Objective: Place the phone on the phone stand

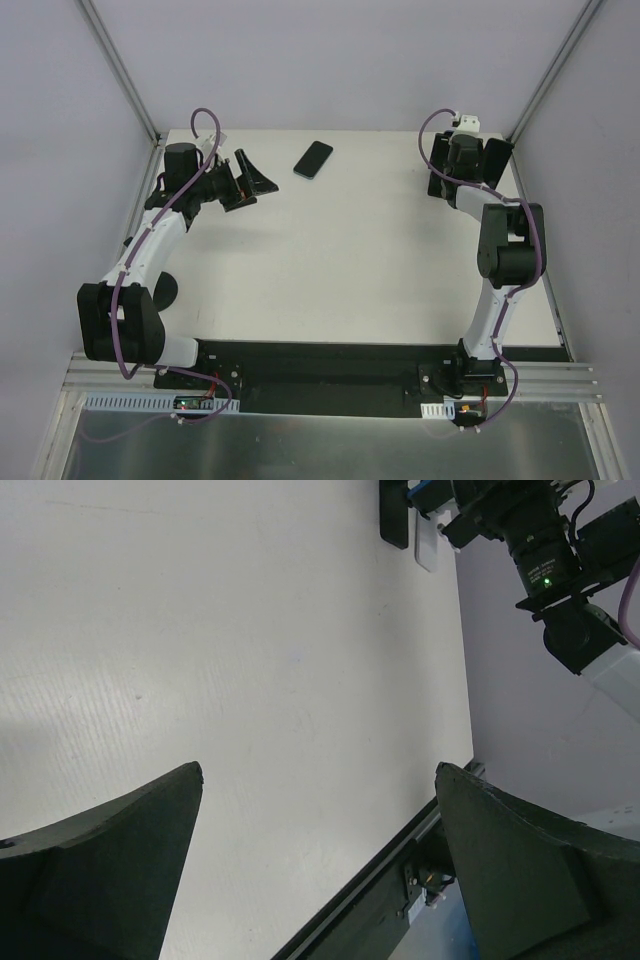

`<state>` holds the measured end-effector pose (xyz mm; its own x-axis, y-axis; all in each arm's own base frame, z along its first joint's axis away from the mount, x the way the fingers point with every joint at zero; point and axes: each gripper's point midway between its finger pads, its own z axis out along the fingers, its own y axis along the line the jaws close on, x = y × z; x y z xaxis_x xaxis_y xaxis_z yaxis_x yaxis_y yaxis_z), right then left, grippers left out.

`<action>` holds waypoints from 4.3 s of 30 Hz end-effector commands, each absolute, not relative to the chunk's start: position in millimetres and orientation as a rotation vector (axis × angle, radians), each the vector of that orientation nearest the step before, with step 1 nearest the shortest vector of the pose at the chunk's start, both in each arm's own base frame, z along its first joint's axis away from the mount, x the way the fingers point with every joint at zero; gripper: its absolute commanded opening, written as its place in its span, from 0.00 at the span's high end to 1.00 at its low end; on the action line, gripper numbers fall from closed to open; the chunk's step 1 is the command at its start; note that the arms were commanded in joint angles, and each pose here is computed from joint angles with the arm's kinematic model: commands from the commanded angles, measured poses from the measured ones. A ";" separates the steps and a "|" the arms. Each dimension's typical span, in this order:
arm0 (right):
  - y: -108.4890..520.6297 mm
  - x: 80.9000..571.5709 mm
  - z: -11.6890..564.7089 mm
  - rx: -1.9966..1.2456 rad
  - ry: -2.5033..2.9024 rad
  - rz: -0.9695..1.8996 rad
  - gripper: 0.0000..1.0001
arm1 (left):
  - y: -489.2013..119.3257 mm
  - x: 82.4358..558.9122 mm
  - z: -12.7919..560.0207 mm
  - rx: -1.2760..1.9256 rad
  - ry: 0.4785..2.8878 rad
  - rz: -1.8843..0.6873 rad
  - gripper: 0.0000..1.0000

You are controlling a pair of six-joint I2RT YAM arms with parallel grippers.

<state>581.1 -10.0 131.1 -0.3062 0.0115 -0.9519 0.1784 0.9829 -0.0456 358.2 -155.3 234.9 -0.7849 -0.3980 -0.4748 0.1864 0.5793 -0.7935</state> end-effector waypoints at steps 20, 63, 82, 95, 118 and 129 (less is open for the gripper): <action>-18.9 593.8 163.9 0.167 1.787 -0.092 0.73 | -164.5 357.3 241.2 -0.116 2.154 -1.226 0.01; 162.2 469.9 323.7 -0.051 1.717 0.130 0.03 | -141.6 333.2 278.4 -0.169 2.089 -0.986 0.07; 387.1 317.6 203.3 -0.680 1.772 0.585 0.03 | 38.6 165.3 213.5 -0.927 2.271 0.182 0.01; 382.0 325.3 194.9 -0.702 1.770 0.511 0.03 | 90.9 177.1 217.9 -1.343 2.006 0.325 0.01; 381.2 333.3 183.2 -0.785 1.783 0.427 0.03 | 108.3 228.2 180.5 -1.457 2.037 0.172 0.60; 378.9 335.4 183.6 -0.786 1.786 0.403 0.03 | 84.0 236.9 183.0 -1.306 2.135 0.000 1.00</action>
